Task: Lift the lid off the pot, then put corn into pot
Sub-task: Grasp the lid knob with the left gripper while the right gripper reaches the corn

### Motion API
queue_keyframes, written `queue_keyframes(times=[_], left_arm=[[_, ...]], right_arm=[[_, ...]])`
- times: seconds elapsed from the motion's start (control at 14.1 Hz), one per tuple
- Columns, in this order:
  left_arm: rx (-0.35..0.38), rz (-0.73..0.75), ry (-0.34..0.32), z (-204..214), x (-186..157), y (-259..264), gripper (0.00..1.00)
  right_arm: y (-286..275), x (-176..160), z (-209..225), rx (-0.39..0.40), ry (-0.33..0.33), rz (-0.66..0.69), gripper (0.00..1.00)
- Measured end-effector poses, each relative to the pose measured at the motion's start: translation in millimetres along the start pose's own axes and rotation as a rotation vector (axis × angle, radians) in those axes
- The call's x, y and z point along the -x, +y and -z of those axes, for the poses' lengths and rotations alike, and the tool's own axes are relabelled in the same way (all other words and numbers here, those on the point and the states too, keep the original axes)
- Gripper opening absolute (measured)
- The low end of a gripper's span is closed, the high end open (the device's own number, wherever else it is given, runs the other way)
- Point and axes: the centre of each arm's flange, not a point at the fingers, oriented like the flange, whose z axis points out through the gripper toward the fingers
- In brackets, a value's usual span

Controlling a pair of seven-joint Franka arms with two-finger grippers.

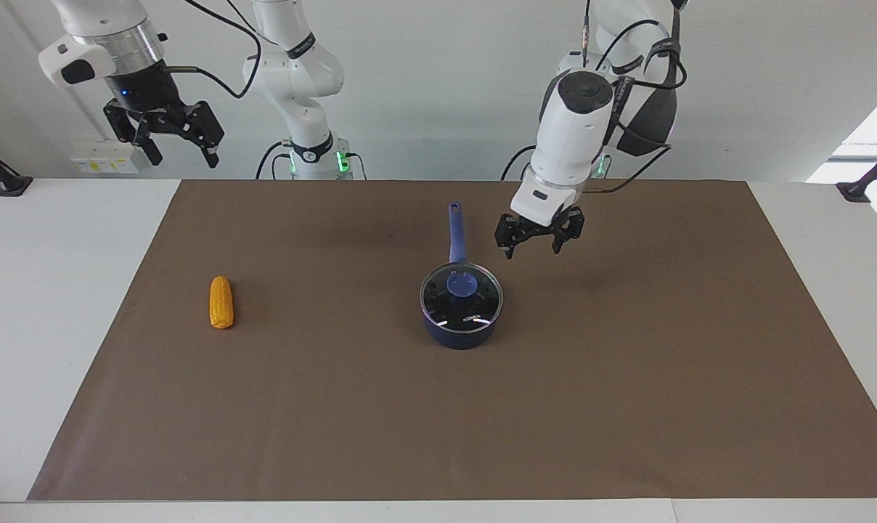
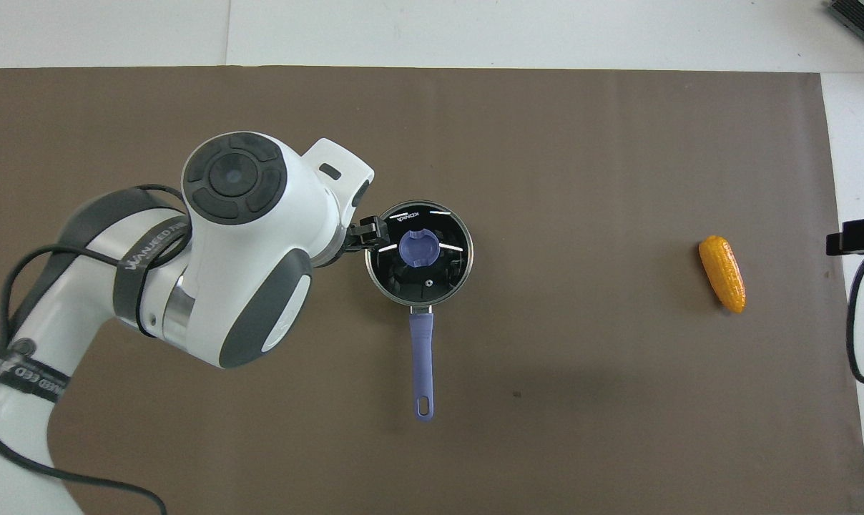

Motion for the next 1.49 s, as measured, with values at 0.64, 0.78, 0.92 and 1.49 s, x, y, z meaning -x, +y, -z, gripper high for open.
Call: queue_keyframes(times=[0.64, 0.78, 0.92, 1.49], left_arm=[[0.010, 0.058, 0.003, -39.2, 7.1, 75.5, 1.00], [0.005, 0.062, -0.002, -45.8, 6.3, 78.4, 1.00], [0.003, 0.063, -0.004, -49.9, 7.0, 81.4, 1.00], [-0.007, 0.064, -0.014, -77.0, 7.8, 90.2, 1.00]], right_arm=[[47.1, -56.2, -191.9, 0.026, -0.036, 0.093, 1.00], [75.2, -68.5, -222.1, 0.036, -0.016, 0.215, 1.00], [82.2, -75.1, -250.8, 0.041, -0.017, 0.308, 1.00], [69.3, -52.0, -322.3, 0.015, -0.098, 0.450, 1.00]])
